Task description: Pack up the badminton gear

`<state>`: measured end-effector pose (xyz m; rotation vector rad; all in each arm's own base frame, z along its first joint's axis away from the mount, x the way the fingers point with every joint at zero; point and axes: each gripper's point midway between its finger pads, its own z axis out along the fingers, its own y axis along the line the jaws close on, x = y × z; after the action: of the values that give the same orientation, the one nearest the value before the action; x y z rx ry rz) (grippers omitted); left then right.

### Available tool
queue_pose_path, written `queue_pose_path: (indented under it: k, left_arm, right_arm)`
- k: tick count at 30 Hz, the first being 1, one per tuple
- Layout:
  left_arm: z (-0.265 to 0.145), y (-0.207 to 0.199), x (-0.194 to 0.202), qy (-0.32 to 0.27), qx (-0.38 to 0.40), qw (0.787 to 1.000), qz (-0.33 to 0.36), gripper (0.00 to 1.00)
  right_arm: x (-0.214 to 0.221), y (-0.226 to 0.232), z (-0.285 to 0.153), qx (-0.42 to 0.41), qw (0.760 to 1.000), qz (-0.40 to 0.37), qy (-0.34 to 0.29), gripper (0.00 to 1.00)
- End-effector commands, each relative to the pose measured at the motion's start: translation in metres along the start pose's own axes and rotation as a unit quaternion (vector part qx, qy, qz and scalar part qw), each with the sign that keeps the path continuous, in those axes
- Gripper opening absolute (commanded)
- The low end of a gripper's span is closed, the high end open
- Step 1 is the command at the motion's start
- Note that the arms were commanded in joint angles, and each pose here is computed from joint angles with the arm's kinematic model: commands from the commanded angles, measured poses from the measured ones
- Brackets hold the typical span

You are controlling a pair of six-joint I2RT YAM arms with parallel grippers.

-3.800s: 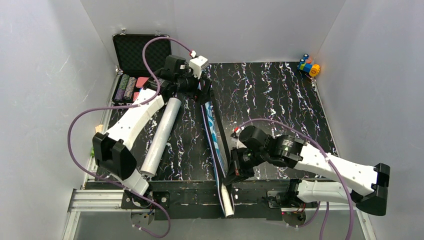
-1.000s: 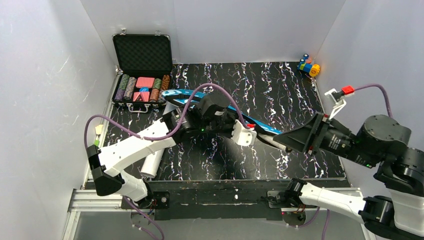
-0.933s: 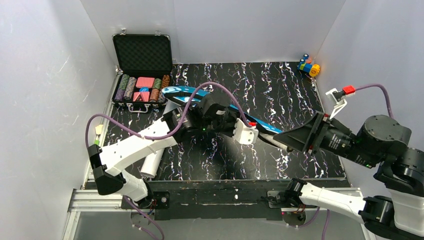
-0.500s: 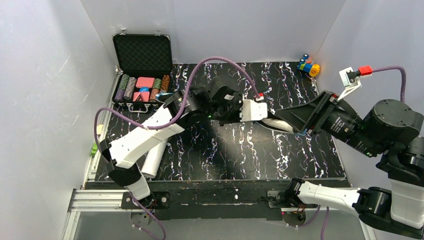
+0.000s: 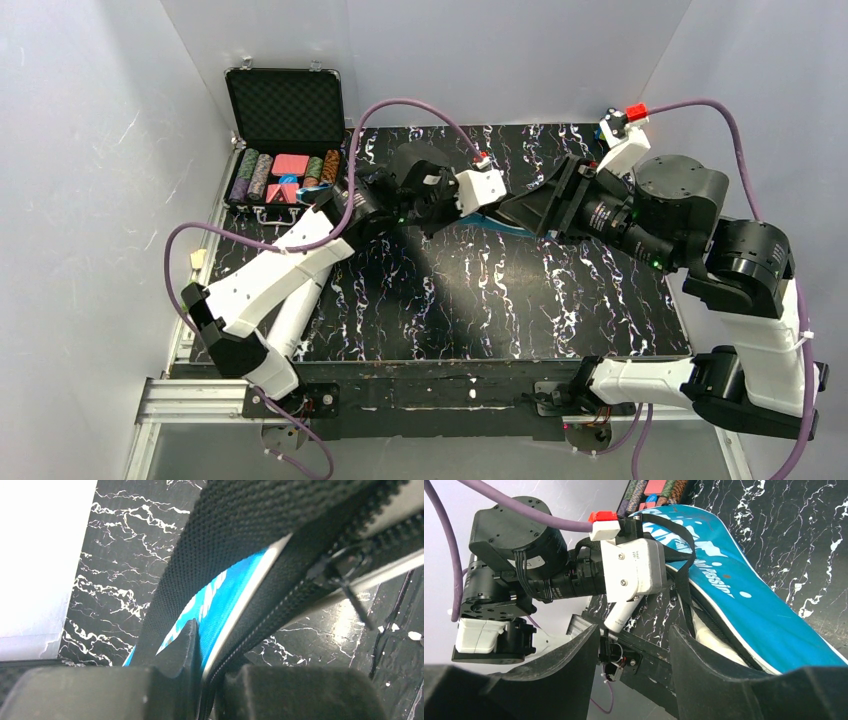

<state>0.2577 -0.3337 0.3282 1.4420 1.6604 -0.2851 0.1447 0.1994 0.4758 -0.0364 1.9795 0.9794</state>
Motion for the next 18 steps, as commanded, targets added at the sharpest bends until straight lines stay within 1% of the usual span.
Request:
queue_pose_path:
  k: [1,5,8,14,18]
  left_arm:
    - [-0.029,-0.013,0.012,-0.002,0.013,0.998,-0.066,0.0]
    - [-0.02,-0.019,0.021,0.001,0.024,0.997,-0.067,0.0]
    - [-0.009,-0.021,0.024,0.007,0.029,0.997,-0.069,0.0]
    - [0.004,-0.013,0.016,0.005,0.028,0.998,-0.064,0.0]
    - [0.009,0.0,-0.001,-0.016,0.014,0.999,-0.05,0.0]
  right_arm:
    - [-0.019,-0.003,-0.006,0.014,0.999,0.012,-0.042,0.62]
    - [-0.016,-0.002,-0.004,0.008,0.999,0.018,-0.039,0.62]
    - [-0.016,-0.01,-0.012,0.011,0.998,0.025,-0.051,0.62]
    - [-0.034,-0.033,-0.058,0.017,0.993,0.028,-0.11,0.62]
    - [-0.053,-0.038,-0.087,0.016,0.989,0.023,-0.145,0.62]
